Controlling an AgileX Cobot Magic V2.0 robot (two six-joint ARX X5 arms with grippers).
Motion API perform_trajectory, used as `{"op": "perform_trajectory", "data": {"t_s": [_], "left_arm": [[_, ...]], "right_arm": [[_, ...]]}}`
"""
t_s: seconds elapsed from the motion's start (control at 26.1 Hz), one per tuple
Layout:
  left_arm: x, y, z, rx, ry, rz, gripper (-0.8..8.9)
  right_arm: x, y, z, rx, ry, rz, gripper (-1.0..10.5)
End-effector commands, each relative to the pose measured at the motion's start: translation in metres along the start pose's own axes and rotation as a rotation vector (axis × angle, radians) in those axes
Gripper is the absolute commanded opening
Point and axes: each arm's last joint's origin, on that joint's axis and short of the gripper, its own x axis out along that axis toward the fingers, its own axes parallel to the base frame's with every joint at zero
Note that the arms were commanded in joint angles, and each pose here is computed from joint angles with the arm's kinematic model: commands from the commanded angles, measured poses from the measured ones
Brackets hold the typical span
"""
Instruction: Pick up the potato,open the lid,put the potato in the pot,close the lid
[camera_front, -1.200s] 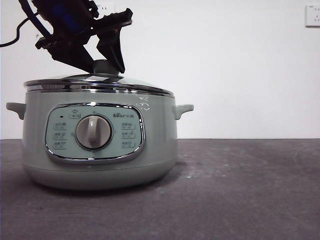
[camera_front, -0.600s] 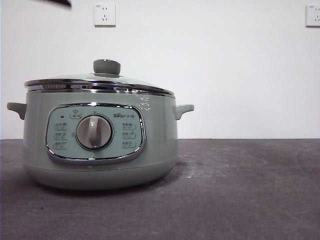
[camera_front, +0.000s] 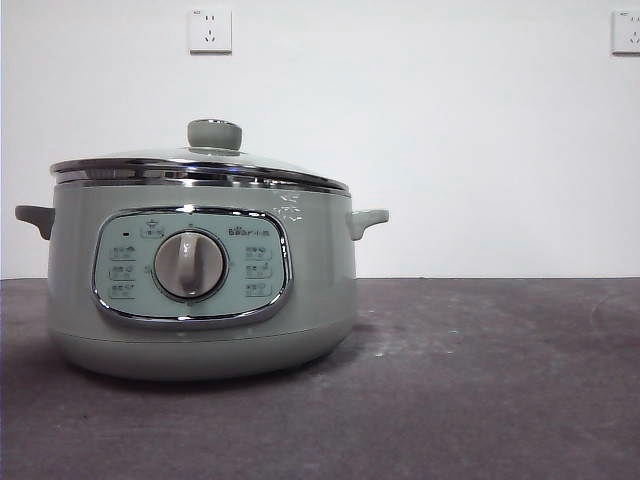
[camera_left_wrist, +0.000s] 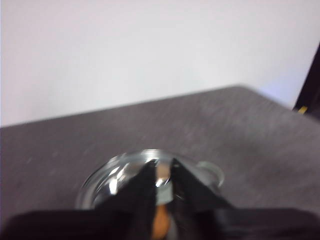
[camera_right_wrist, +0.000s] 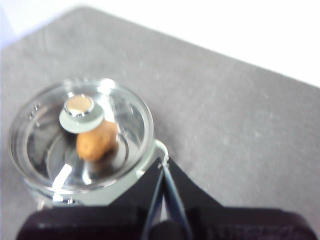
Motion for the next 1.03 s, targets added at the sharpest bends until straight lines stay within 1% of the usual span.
{"op": "perform_trajectory", "data": {"t_s": [0.04, 0.08, 0.15, 0.27, 0.38, 0.5, 0.57, 0.69, 0.73, 0.8, 1.03], "left_arm": [[0.001, 0.003, -0.007, 0.041, 0.056, 0.070, -0.08], [0.001, 0.003, -0.011, 0.063, 0.074, 0.087, -0.08], [0.002, 0.005, -0.021, 0.068, 0.073, 0.095, -0.08], [0.002, 0.007, -0.039, 0.066, 0.056, 0.118, -0.08], [0.002, 0.010, -0.064, 0.064, 0.058, 0.123, -0.08], [0.002, 0.012, -0.087, 0.062, 0.063, 0.124, -0.08], [0.003, 0.013, -0.101, 0.056, 0.071, 0.124, -0.08], [0.005, 0.014, -0.105, 0.055, 0.084, 0.124, -0.08], [0.005, 0.013, -0.105, 0.053, 0.083, 0.121, -0.08], [0.005, 0.013, -0.105, 0.025, 0.090, 0.119, -0.04], [0.004, 0.014, -0.113, 0.036, 0.166, 0.128, -0.03]], "right_arm": [[0.002, 0.000, -0.030, 0.014, -0.066, 0.002, -0.1], [0.004, 0.000, -0.043, 0.019, -0.088, 0.002, -0.1], [0.008, 0.001, -0.072, 0.028, -0.125, 0.003, -0.1], [0.013, 0.002, -0.101, 0.045, -0.155, 0.004, -0.1], [0.018, 0.003, -0.127, 0.100, -0.153, 0.007, -0.1], [0.023, 0.004, -0.147, 0.122, -0.111, 0.006, -0.1], [0.026, 0.004, -0.155, 0.129, -0.064, 0.005, 0.0], [0.029, 0.005, -0.158, 0.149, -0.022, 0.004, 0.0], [0.029, 0.005, -0.158, 0.164, -0.018, 0.003, 0.0], [0.030, 0.005, -0.158, 0.165, -0.017, 0.004, 0.0], [0.028, 0.005, -0.158, 0.166, -0.024, 0.004, 0.0]]}}
